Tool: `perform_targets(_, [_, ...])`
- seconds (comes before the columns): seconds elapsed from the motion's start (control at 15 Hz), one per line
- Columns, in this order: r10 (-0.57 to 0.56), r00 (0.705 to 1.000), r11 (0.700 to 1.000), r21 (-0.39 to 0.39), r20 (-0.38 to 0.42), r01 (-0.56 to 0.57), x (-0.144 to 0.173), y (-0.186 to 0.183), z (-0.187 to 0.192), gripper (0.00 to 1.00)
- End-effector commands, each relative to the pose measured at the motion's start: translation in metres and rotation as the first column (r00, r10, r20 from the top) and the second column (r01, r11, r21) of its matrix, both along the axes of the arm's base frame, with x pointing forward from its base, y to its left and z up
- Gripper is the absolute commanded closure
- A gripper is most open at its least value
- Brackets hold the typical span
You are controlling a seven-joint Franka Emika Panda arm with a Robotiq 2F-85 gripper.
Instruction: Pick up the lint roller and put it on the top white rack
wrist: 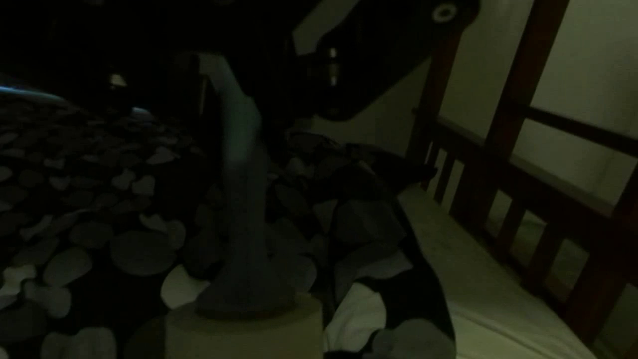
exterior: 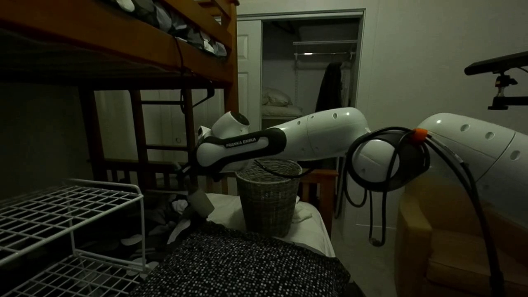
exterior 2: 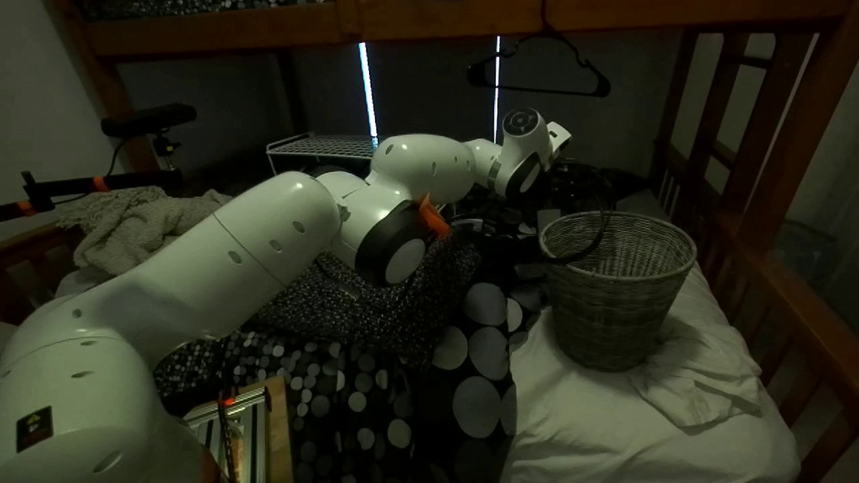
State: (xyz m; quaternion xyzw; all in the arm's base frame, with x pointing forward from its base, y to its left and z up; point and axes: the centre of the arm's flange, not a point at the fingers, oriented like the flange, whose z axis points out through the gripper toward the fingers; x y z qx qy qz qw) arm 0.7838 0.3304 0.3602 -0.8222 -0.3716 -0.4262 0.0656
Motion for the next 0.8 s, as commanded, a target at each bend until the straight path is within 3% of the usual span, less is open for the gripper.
perform_targets(0.0, [-0.050,0.996,0.998,0.053,0.079,0.046,-0.056,-0.041,0.025,0.93])
perform_targets(0.13, [-0.077,0.991,0.995,0.071,0.112,0.069,-0.058,-0.047,0.034,0.93])
perform_targets(0.33, [0.056,0.990,0.997,0.053,0.132,-0.064,-0.074,-0.056,0.038,0.93])
perform_targets(0.53, [0.165,0.966,0.984,0.031,0.200,-0.175,-0.093,-0.043,0.053,0.93])
perform_targets(0.73, [0.174,0.962,0.983,0.025,0.211,-0.184,-0.115,-0.033,0.066,0.93])
